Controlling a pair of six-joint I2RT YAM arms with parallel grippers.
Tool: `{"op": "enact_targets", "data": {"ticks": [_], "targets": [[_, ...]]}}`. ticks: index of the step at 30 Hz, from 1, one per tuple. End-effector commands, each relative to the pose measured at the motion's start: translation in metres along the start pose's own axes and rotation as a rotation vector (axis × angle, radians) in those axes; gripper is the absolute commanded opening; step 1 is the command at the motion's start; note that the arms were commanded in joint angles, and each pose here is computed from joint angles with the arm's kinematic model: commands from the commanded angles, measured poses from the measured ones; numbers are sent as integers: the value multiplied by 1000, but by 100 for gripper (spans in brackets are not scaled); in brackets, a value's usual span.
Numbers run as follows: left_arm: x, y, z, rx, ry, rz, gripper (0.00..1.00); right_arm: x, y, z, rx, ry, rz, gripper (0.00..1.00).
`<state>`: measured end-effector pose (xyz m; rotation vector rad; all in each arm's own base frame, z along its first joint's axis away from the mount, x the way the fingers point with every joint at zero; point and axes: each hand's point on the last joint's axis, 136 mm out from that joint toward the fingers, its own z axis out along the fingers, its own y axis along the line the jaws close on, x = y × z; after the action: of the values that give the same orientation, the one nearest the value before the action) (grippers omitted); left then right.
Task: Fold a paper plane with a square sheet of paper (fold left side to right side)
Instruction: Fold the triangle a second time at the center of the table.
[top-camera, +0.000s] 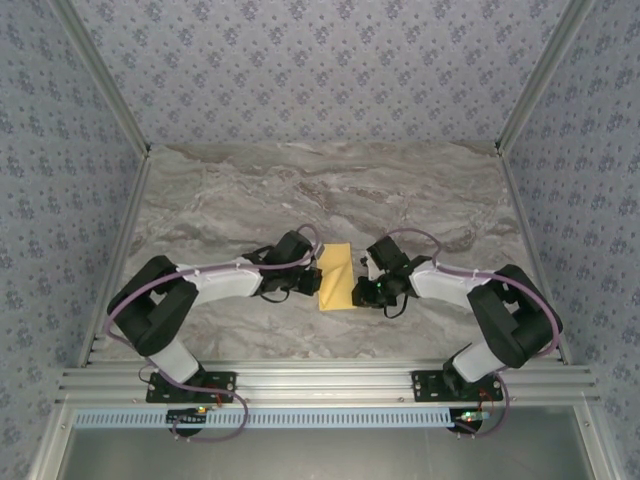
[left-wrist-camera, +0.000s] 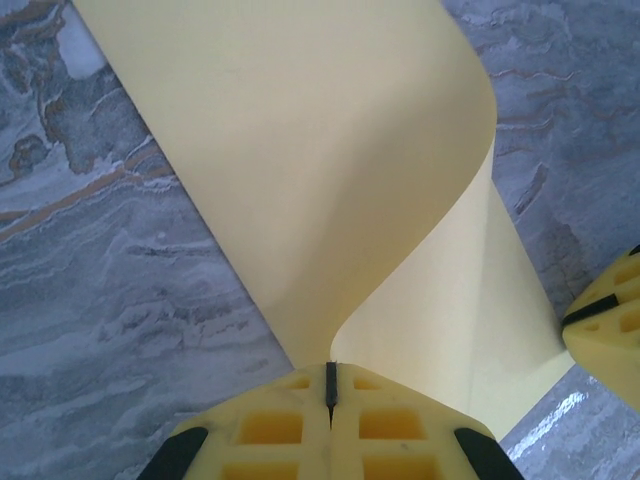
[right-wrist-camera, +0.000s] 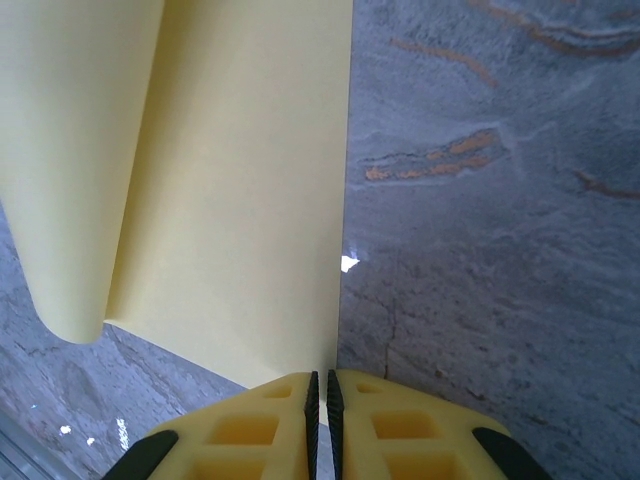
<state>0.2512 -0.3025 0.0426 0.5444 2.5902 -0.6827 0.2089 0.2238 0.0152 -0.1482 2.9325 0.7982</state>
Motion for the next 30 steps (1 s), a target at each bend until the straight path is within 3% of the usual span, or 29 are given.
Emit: {"op": "enact_targets", "data": {"ticks": [1,30], "targets": [[-20,-6,0,9,-44,29,0,15,-13,7,66,63,-4,14],[-15,7,18,-48,3,44,0,16,-14,7,82,76,-13,14]]}}
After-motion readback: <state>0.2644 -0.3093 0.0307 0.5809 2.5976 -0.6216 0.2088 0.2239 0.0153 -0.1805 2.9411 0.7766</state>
